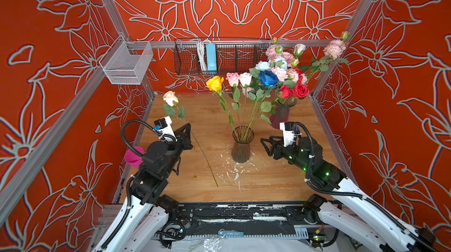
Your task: Arrange the flowers into the vase
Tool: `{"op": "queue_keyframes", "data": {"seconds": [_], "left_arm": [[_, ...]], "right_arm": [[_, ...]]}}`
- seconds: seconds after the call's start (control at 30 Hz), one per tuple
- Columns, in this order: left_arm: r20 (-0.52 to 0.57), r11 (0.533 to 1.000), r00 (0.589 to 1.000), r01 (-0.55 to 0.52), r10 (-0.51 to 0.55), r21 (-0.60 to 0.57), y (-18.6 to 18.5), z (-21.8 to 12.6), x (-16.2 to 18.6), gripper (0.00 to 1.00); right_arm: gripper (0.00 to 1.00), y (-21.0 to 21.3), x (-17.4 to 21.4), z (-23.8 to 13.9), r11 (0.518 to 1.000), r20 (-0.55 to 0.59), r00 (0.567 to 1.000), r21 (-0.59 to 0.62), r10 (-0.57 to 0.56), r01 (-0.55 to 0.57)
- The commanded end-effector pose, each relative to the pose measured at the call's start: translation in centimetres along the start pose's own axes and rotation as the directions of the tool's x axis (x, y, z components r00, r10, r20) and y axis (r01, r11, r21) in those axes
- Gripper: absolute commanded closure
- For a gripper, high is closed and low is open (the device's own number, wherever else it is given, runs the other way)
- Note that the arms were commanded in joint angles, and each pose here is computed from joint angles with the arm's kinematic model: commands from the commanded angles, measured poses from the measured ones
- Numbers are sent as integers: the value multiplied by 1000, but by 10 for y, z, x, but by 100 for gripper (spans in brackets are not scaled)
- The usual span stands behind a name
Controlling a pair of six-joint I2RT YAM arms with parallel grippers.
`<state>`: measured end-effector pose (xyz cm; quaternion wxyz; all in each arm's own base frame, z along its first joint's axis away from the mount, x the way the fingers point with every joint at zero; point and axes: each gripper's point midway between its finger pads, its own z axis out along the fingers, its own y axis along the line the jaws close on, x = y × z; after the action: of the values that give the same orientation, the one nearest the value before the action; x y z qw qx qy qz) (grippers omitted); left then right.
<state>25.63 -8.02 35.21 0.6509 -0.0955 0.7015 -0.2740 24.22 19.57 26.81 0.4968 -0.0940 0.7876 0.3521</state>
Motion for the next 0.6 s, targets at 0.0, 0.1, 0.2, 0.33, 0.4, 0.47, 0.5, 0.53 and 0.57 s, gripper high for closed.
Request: {"op": "queue_keyframes", "data": {"seconds": [0.0,0.1,0.2,0.33,0.4,0.47,0.5,0.53,0.57], "left_arm": [[34,987,999,-38,33,156,-38,-9,-24,100],[37,968,997,-80,73,237,-64,-18,-39,100],[64,940,992,-128,113,317,-90,-29,-52,100],[92,908,984,-179,156,378,-114,-36,-58,100],[99,892,981,-192,166,410,-125,-37,-57,100],[95,877,981,-195,170,438,-135,-35,-53,100],[90,869,981,-195,174,455,-141,-34,-50,100],[87,859,980,-197,177,472,-148,-32,-48,100],[85,849,980,-199,180,490,-155,-31,-46,100]], "right_arm": [[38,39,-24,-9,986,28,999,-165,-31,35],[41,50,-33,-10,978,42,999,-206,-35,42],[44,60,-44,-11,973,47,998,-226,-43,52],[46,67,-53,-10,970,57,998,-238,-41,53],[46,70,-55,-9,968,59,997,-245,-41,54],[46,74,-57,-11,967,60,997,-250,-42,56],[46,77,-60,-12,965,65,997,-256,-44,59],[47,79,-62,-13,964,70,996,-259,-48,64],[46,81,-65,-14,963,75,996,-263,-49,67]]}}
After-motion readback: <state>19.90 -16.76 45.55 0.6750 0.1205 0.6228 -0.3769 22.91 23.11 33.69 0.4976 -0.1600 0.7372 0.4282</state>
